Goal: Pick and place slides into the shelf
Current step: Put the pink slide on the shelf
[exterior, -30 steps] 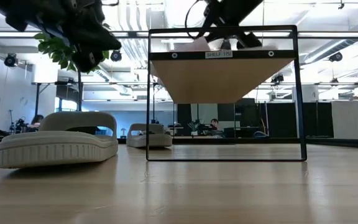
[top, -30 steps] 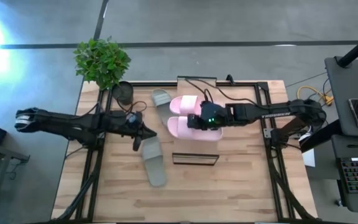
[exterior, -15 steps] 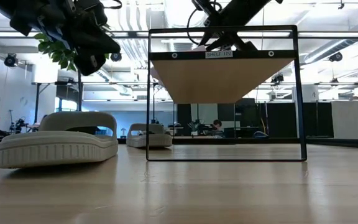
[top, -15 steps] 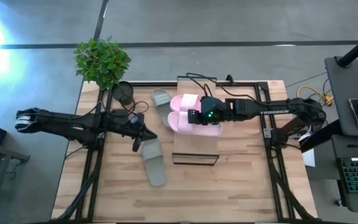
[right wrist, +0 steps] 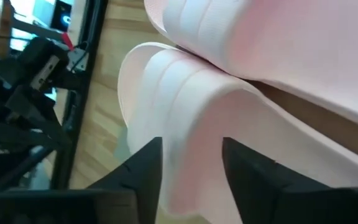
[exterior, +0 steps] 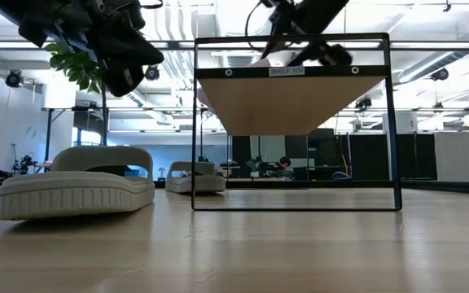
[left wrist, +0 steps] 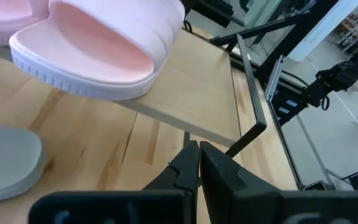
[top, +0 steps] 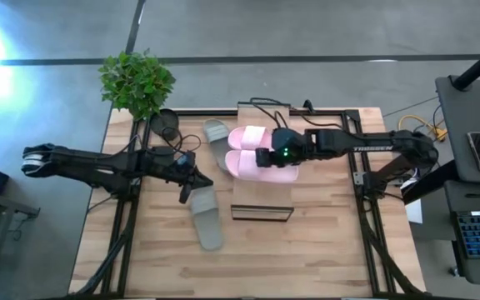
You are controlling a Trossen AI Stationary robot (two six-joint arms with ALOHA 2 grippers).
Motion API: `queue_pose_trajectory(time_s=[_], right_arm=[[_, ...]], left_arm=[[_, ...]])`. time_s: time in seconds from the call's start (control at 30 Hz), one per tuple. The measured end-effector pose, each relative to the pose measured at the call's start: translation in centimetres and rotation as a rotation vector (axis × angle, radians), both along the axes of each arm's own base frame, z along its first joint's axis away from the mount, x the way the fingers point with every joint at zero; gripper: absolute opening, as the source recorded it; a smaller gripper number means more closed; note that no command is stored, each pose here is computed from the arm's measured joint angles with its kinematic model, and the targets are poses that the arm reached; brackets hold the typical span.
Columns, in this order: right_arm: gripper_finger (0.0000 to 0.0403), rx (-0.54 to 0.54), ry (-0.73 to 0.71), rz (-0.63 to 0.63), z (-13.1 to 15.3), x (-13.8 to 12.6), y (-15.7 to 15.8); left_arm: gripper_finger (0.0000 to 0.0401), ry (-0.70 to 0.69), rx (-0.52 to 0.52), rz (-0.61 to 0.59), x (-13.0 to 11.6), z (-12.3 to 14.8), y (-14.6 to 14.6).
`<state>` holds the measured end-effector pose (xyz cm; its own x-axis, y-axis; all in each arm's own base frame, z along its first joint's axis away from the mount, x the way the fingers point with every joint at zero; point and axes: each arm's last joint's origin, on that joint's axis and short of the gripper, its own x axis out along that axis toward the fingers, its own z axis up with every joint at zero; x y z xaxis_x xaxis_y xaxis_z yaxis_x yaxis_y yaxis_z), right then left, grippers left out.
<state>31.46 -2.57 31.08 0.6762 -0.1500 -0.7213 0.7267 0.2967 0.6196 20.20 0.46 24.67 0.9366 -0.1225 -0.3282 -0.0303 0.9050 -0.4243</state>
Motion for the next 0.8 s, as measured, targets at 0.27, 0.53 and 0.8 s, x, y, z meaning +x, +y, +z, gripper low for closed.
queue_pose_trajectory(time_s=[0.27, 0.53, 0.8], right_arm=[[0.0183, -0.008, 0.141, 0.044, 3.2, -2.6, 1.1], [0.0123, 0.097, 0.254, 0.050, 2.8, -4.0, 6.0], [0.0036, 0.103, 0.213, -0.020, 1.5, -3.0, 8.1]], left_arm=[[0.0000, 0.007, 0.000, 0.000, 0.1, -0.1, 0.0], [0.0000, 0.011, 0.003, -0.002, 0.2, -0.2, 0.0], [0.0000, 0.034, 0.002, 0.008, 0.5, -0.6, 0.2]])
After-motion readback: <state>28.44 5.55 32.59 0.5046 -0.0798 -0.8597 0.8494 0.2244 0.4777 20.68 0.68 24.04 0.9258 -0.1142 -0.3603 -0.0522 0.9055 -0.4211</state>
